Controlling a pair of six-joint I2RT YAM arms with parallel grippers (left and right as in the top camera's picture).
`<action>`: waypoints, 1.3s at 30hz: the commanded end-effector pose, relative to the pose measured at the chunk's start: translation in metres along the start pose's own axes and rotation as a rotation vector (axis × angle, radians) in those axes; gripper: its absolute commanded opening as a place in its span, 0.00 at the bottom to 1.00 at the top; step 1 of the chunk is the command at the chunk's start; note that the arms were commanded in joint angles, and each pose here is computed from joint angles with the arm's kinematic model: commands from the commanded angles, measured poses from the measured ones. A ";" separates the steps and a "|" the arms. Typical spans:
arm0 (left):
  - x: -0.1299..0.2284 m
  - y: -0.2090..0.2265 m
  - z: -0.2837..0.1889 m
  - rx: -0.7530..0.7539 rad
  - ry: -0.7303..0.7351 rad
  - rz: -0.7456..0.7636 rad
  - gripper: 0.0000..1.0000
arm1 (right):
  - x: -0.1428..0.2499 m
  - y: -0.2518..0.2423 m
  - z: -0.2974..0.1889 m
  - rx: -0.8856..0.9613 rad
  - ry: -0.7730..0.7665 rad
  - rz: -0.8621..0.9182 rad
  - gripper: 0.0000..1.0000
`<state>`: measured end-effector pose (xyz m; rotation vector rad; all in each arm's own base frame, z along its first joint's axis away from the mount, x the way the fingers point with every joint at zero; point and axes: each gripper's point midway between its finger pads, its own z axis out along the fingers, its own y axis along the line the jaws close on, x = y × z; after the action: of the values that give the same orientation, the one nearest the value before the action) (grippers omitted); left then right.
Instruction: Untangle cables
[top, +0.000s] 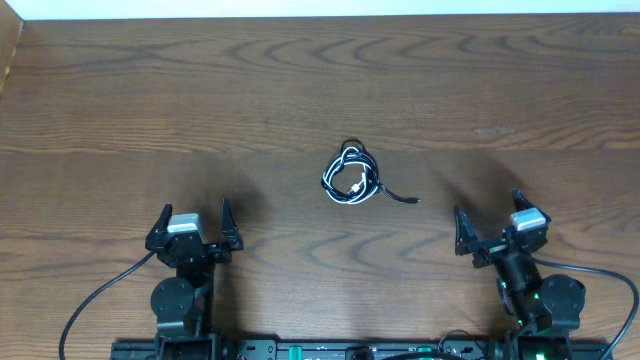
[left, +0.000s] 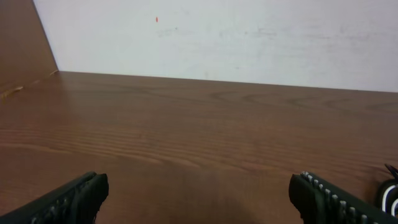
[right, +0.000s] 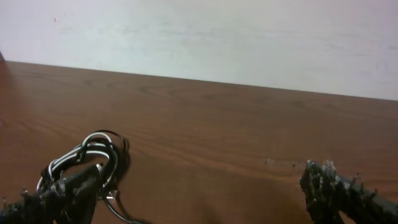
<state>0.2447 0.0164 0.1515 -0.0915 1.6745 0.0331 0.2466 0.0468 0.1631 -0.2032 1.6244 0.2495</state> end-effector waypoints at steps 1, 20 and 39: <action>0.017 0.004 0.001 -0.018 0.059 0.016 0.98 | -0.022 0.005 0.002 -0.025 -0.026 0.004 0.99; 0.017 0.004 0.001 -0.018 0.059 0.016 0.98 | -0.014 0.002 0.026 -0.049 0.081 0.040 0.99; 0.017 0.004 0.001 -0.018 0.059 0.016 0.98 | -0.046 0.013 0.035 -0.130 0.088 0.046 0.99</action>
<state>0.2447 0.0164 0.1514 -0.0918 1.6749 0.0328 0.2750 0.0630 0.1861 -0.2669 1.7222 0.3573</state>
